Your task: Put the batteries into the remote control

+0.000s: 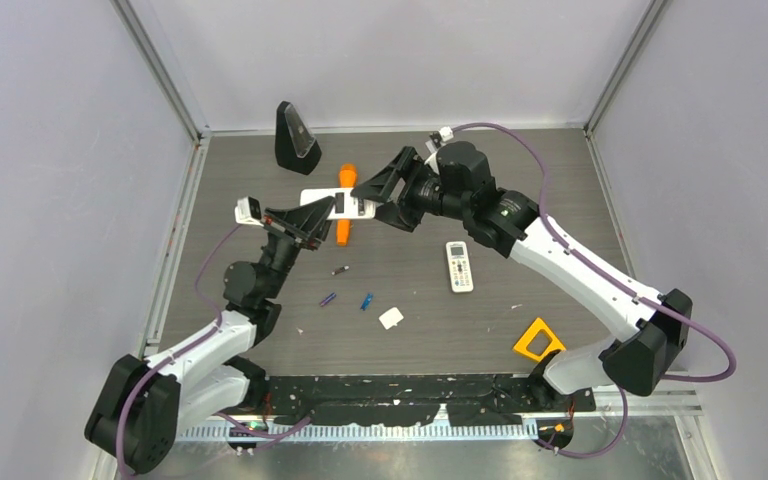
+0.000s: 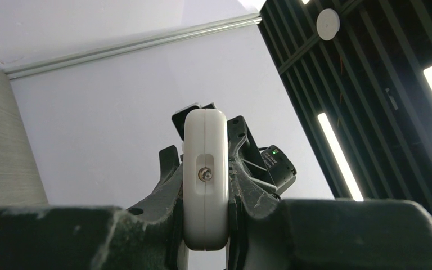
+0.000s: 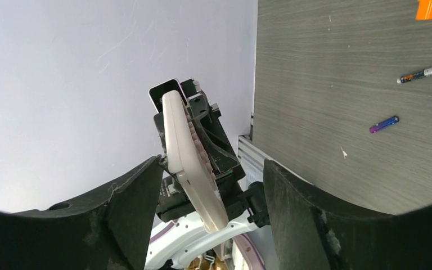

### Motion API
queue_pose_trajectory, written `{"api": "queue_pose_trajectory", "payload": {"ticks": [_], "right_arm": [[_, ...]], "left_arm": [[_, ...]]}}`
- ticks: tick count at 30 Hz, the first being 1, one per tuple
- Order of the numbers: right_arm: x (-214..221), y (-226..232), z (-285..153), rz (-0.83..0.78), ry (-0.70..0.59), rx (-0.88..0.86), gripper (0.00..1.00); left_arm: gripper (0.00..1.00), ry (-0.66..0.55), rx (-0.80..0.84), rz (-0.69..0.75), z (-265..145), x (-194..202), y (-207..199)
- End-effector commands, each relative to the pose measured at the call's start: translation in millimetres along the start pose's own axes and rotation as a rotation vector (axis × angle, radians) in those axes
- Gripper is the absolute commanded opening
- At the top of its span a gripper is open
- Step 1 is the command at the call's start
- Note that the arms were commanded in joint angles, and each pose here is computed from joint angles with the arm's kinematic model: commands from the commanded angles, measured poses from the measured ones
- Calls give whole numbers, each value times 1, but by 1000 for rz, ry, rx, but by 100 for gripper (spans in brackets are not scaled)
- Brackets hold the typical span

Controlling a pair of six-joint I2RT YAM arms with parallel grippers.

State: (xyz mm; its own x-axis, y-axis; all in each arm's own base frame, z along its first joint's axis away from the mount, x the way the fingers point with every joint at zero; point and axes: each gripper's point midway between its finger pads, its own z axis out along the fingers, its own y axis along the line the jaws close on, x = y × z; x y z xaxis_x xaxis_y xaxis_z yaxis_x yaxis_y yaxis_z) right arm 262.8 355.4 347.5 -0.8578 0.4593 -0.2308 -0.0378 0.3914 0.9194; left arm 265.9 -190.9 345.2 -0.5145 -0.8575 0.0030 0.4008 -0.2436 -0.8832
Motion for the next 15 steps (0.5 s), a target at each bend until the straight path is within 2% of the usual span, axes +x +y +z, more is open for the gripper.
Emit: {"api": "queue_pose_trajectory", "payload": {"ticks": [1,6,15], "right_arm": [[1,16,-1,68,15,-81,70],[2,17,1,88,18,-104,70],[-6,26,-4,82,-9,-146,77]], "left_arm": [[0,21,99,39,1,4,-23],[0,23,100,41,2,4,-22],[0,18,90,33,2,3,-18]]}}
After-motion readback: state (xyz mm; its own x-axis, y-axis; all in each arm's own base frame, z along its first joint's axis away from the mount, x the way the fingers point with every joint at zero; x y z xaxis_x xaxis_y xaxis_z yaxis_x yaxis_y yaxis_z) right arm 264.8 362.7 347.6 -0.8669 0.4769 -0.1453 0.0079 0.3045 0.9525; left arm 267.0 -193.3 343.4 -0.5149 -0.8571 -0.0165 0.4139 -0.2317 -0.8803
